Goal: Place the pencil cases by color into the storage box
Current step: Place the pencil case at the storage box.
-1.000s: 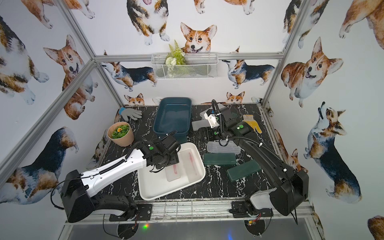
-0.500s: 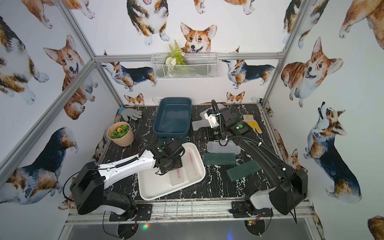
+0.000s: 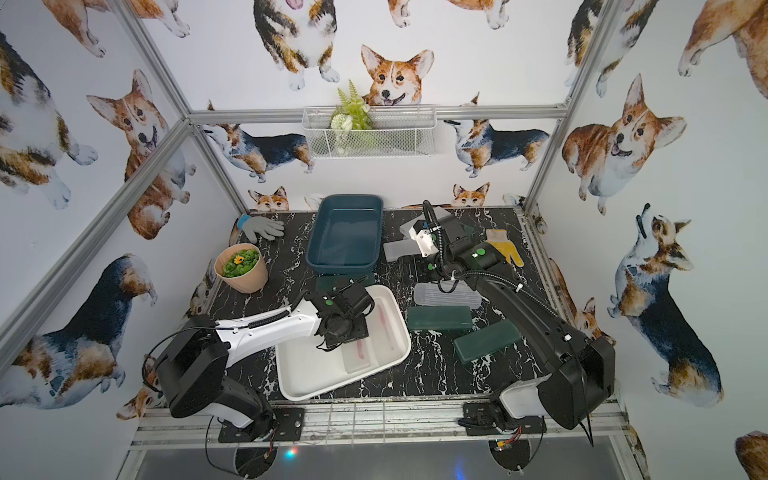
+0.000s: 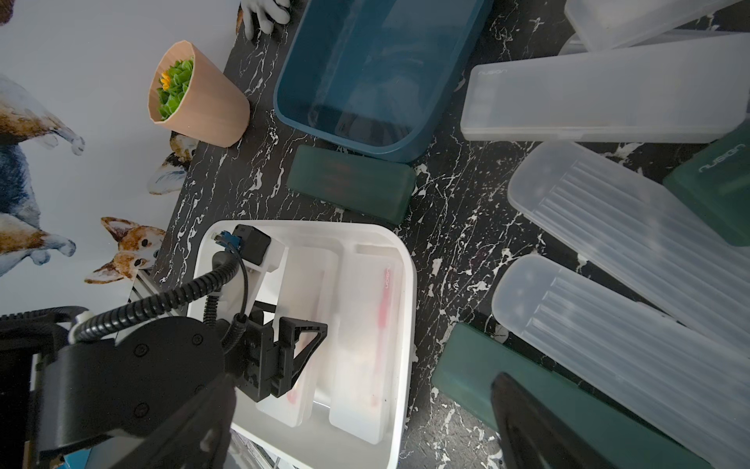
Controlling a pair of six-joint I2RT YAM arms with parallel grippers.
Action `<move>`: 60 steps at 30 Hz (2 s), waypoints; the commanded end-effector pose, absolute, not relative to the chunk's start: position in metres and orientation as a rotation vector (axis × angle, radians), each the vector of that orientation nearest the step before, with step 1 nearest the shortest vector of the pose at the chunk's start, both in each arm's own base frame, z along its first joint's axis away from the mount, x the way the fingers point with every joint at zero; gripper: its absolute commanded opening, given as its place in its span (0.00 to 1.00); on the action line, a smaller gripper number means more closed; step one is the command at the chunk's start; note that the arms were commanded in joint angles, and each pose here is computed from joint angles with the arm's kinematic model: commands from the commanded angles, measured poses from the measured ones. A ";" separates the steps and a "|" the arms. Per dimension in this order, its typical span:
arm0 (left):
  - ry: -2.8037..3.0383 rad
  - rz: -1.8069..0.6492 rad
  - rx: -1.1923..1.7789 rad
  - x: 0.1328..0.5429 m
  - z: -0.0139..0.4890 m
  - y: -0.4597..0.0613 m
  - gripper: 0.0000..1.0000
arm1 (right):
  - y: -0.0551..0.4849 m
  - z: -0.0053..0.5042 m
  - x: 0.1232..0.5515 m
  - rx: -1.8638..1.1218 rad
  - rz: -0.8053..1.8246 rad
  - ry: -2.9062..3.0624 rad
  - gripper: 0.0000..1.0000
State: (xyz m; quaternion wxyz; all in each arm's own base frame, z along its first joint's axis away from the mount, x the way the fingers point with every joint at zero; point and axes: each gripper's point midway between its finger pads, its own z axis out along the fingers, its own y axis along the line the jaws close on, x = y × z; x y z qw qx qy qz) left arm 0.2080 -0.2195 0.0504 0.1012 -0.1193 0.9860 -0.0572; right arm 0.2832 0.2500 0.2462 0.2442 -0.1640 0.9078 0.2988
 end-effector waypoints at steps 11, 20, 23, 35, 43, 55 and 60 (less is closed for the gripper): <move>2.902 -0.140 -0.332 0.219 0.038 -0.228 0.61 | 0.246 0.247 0.279 -0.430 0.817 2.486 0.99; 2.911 -0.122 -0.309 0.225 0.034 -0.234 0.72 | 0.245 0.247 0.278 -0.430 0.812 2.488 0.99; 2.906 -0.117 -0.307 0.226 0.035 -0.234 0.76 | 0.246 0.248 0.278 -0.433 0.814 2.488 0.99; 2.866 -0.152 -0.215 0.234 0.068 -0.235 0.96 | 0.247 0.257 0.287 -0.412 0.814 2.478 0.99; 2.766 -0.170 -0.109 0.249 0.122 -0.220 1.00 | 0.233 0.270 0.307 -0.297 0.808 2.471 1.00; 2.565 -0.282 0.209 0.290 0.222 -0.219 0.99 | 0.184 0.236 0.356 0.136 0.695 2.610 0.99; 2.505 -0.143 0.294 0.283 0.243 -0.192 0.99 | 0.179 0.227 0.384 0.317 0.621 2.648 0.99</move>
